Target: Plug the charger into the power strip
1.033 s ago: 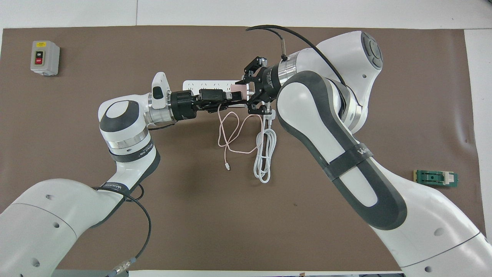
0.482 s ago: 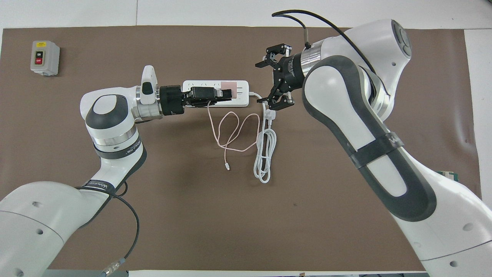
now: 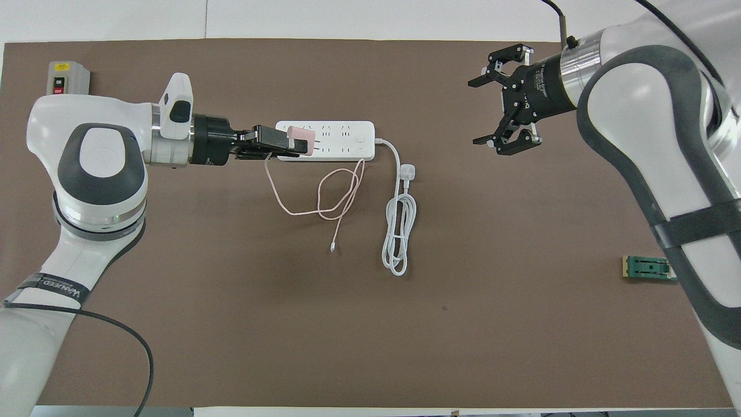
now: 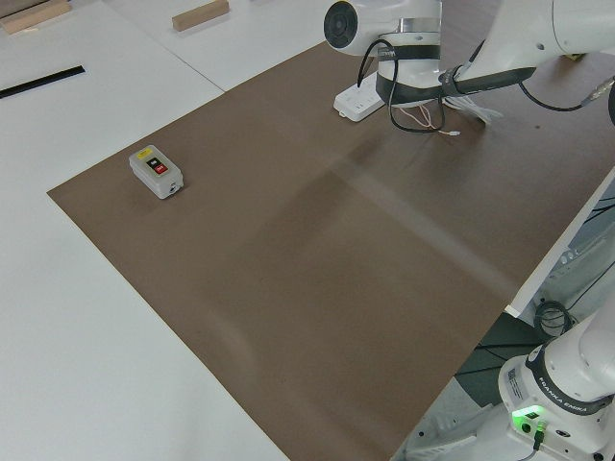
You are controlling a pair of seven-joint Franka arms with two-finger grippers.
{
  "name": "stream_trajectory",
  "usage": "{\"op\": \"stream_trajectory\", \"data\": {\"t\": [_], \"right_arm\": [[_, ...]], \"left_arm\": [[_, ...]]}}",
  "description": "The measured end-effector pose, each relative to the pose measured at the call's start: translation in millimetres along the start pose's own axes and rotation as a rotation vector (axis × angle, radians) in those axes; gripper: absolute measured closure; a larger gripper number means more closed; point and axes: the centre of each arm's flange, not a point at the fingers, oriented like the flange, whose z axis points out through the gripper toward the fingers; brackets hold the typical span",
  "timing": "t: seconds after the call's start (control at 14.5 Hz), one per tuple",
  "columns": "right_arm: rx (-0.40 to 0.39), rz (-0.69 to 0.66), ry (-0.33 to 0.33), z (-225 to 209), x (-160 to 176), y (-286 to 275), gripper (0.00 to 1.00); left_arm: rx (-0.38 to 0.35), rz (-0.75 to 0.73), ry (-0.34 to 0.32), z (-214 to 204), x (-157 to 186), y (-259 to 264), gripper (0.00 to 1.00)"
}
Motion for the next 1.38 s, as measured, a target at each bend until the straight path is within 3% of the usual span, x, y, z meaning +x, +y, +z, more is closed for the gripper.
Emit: {"op": "stream_trajectory", "data": {"t": [0.34, 0.55, 0.83, 0.96, 1.17, 1.38], "right_arm": [[-0.116, -0.248, 0.090, -41.1, 31.6, 21.6, 0.00], [-0.208, -0.469, 0.163, -58.3, 45.0, 34.4, 0.00], [-0.328, -0.818, 0.266, -84.5, 53.0, 47.4, 0.00], [-0.376, -0.994, 0.295, -104.3, 60.2, 55.7, 0.00], [-0.435, -1.226, 0.316, -135.4, 67.2, 72.7, 0.00], [-0.489, -1.413, 0.348, -162.1, 57.6, 89.4, 0.00]], "left_arm": [[0.342, -0.089, -0.084, -91.0, -7.4, 7.7, 0.68], [0.516, -0.131, -0.145, -132.1, -10.1, 37.0, 0.68], [0.630, -0.164, -0.152, -160.2, -12.9, 38.7, 0.68], [0.683, -0.148, -0.136, -174.4, -11.3, 45.6, 0.68], [0.816, -0.122, -0.121, -204.3, -12.2, 60.6, 0.68], [0.846, -0.169, -0.096, -208.9, -13.4, 66.5, 0.68]]}}
